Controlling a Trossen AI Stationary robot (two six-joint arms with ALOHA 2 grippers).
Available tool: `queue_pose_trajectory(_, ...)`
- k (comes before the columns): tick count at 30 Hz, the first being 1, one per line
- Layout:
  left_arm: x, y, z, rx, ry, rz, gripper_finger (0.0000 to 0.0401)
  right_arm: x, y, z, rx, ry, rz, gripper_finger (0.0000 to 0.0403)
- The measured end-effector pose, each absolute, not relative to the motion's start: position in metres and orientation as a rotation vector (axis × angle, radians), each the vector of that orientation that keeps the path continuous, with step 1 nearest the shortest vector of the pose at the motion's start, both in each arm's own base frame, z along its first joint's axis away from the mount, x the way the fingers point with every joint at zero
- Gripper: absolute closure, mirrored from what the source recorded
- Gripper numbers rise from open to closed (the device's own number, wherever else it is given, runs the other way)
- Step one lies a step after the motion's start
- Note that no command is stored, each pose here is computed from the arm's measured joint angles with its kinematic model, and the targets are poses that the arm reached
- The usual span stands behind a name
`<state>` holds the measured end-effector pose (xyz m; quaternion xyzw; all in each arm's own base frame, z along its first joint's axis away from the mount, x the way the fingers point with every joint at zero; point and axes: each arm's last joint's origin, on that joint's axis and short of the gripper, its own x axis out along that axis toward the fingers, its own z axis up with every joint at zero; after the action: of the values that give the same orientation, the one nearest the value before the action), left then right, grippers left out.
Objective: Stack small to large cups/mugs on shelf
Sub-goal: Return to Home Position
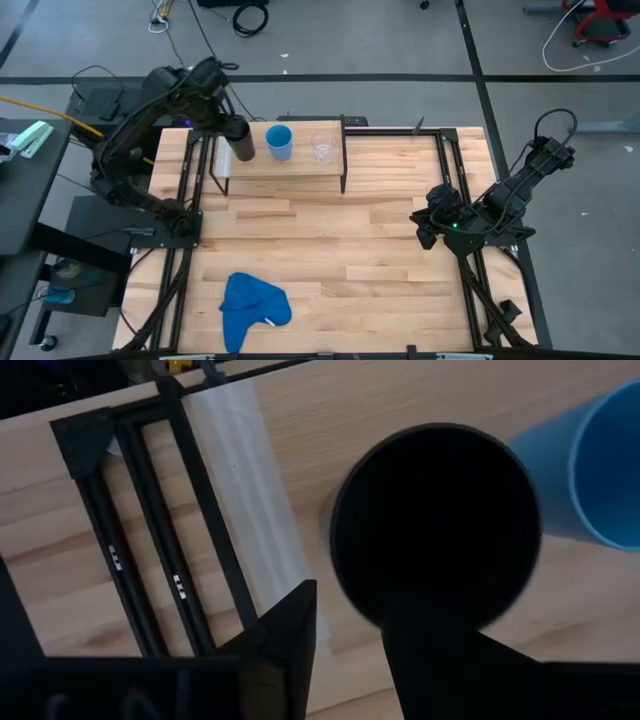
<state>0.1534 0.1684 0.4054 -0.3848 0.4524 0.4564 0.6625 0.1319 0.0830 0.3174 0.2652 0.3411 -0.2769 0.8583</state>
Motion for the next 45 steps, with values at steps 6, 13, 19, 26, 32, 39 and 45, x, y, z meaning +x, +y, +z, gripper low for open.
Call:
queue_pose_trajectory(6,0.137,0.151,0.421,-0.849,0.943,1.030,0.0286,0.132,0.083,0.317,0.557,0.717,-0.581,0.0330)
queue_pose_trajectory(13,0.112,0.111,0.443,-0.852,0.785,0.995,0.0287,0.132,0.083,0.317,0.552,0.718,-0.579,0.0330)
queue_pose_trajectory(19,0.088,0.071,0.464,-0.819,0.574,0.907,0.0285,0.135,0.086,0.319,0.594,0.711,-0.545,0.0330)
queue_pose_trajectory(26,0.063,0.040,0.477,-0.846,0.404,0.800,0.0293,0.137,0.088,0.320,0.601,0.716,-0.511,0.0330)
queue_pose_trajectory(32,0.045,0.026,0.477,-0.838,0.396,0.730,0.0294,0.136,0.089,0.319,0.590,0.759,-0.482,0.0330)
queue_pose_trajectory(39,0.018,0.011,0.473,-0.721,0.420,0.693,0.0294,0.142,0.095,0.324,0.598,0.750,-0.370,0.0330)
queue_pose_trajectory(45,0.001,0.000,0.469,-0.625,0.153,0.560,0.0294,0.151,0.105,0.349,0.579,0.516,-0.158,0.0330)
